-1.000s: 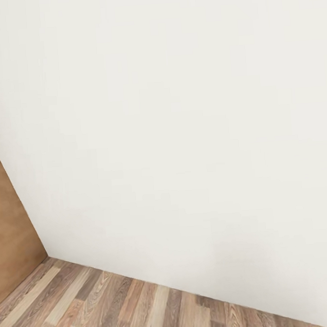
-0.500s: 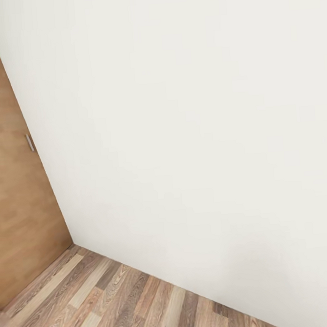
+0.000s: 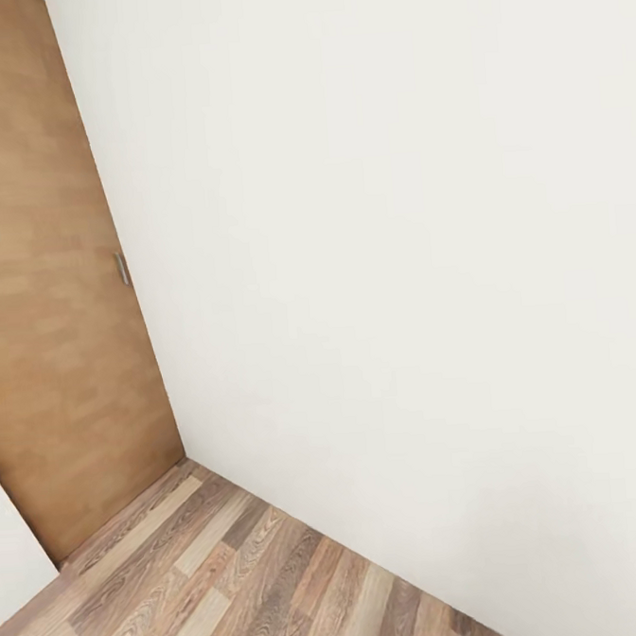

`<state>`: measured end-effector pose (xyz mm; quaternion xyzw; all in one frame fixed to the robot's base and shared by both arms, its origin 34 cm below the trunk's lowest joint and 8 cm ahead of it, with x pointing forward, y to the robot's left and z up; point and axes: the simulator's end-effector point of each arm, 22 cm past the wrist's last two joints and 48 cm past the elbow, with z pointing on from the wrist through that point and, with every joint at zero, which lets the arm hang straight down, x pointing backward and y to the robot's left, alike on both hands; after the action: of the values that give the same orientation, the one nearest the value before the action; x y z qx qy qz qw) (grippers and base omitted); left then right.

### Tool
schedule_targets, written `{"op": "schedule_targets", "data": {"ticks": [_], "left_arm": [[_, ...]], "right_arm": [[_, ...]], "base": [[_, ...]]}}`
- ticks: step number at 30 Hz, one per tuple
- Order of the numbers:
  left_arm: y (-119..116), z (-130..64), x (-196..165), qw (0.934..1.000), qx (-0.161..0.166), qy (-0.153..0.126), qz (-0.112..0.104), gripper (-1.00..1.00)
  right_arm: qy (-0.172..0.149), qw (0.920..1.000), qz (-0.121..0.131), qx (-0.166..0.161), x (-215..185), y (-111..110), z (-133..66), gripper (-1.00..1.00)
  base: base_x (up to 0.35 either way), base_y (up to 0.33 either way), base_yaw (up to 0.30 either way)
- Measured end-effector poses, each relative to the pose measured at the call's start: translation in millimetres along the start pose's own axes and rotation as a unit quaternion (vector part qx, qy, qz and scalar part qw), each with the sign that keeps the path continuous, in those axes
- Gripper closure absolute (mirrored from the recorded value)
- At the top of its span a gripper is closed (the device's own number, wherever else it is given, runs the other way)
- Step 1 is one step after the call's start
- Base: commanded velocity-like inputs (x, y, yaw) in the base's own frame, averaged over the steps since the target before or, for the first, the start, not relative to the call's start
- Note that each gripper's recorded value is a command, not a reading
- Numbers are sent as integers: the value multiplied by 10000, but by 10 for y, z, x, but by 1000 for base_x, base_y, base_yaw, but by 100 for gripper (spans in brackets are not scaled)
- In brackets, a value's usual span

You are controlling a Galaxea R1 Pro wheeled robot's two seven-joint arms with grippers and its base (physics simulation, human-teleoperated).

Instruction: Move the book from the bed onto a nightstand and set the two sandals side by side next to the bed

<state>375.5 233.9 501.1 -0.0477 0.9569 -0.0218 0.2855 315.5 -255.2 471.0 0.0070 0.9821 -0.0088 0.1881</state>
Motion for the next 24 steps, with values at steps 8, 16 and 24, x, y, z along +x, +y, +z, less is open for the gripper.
{"op": "schedule_targets", "data": {"ticks": [8, 16, 24], "left_arm": [[-1, 2, -1, 10000, 2, -2, 0, -100], [0, 0, -2, 10000, 0, -4, 0, -100], [-5, 3, -2, 10000, 5, -3, 9, -100]], "right_arm": [[5, 10000, -1, 3, 4, -5, 1, -100], [3, 10000, -2, 5, 3, -8, 0, -100], [5, 10000, -1, 5, 4, -8, 2, -100]], "base": [[179, -34, 293], [114, -33, 293], [109, -52, 243]]}}
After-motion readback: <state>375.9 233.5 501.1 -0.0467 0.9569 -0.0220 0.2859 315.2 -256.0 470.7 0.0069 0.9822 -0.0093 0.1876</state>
